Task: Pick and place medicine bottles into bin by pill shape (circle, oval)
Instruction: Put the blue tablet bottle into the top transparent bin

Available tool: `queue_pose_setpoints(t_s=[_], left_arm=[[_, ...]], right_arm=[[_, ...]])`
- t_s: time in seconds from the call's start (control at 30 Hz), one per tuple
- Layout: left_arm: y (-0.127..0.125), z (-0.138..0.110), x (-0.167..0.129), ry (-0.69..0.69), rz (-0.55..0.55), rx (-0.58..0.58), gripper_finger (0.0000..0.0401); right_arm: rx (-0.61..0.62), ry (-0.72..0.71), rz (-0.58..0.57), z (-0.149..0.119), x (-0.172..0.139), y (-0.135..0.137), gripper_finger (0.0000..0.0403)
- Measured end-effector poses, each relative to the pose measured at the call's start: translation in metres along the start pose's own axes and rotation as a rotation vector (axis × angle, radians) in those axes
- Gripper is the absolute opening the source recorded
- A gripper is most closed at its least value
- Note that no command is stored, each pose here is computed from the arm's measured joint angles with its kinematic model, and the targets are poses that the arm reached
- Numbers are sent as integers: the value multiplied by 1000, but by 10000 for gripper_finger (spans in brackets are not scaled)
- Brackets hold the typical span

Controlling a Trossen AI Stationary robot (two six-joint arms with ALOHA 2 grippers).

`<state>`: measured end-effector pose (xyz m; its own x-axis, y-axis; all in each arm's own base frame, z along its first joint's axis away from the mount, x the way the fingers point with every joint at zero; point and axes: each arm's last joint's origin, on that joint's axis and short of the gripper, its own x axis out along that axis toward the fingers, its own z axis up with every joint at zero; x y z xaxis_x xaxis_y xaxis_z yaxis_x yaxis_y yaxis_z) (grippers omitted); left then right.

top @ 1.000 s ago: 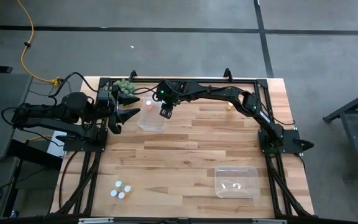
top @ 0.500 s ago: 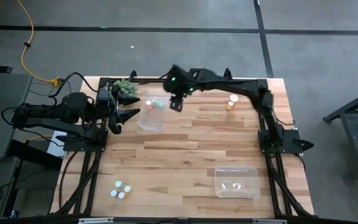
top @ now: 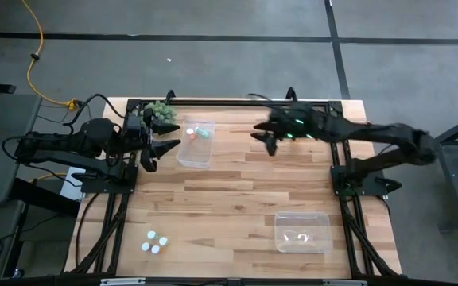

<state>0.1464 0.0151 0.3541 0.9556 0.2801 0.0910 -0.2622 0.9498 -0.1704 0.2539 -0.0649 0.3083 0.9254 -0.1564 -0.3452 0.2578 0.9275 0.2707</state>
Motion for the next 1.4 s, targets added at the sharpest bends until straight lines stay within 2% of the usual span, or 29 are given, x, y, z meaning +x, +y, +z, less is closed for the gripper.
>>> queue_pose_setpoints(t_s=[0.1,0.3,0.93,1.4], left_arm=[[0,0,1,2,2,19,223],[0,-3,4,18,18,42,223],[0,-6,9,37,26,49,223],[0,-6,9,36,26,6,223]], right_arm=[[3,-150,72,-10,-24,8,170],[-54,-302,151,-22,-50,15,170],[-79,-338,164,-15,-56,19,170],[-79,-339,165,-15,-56,19,170]])
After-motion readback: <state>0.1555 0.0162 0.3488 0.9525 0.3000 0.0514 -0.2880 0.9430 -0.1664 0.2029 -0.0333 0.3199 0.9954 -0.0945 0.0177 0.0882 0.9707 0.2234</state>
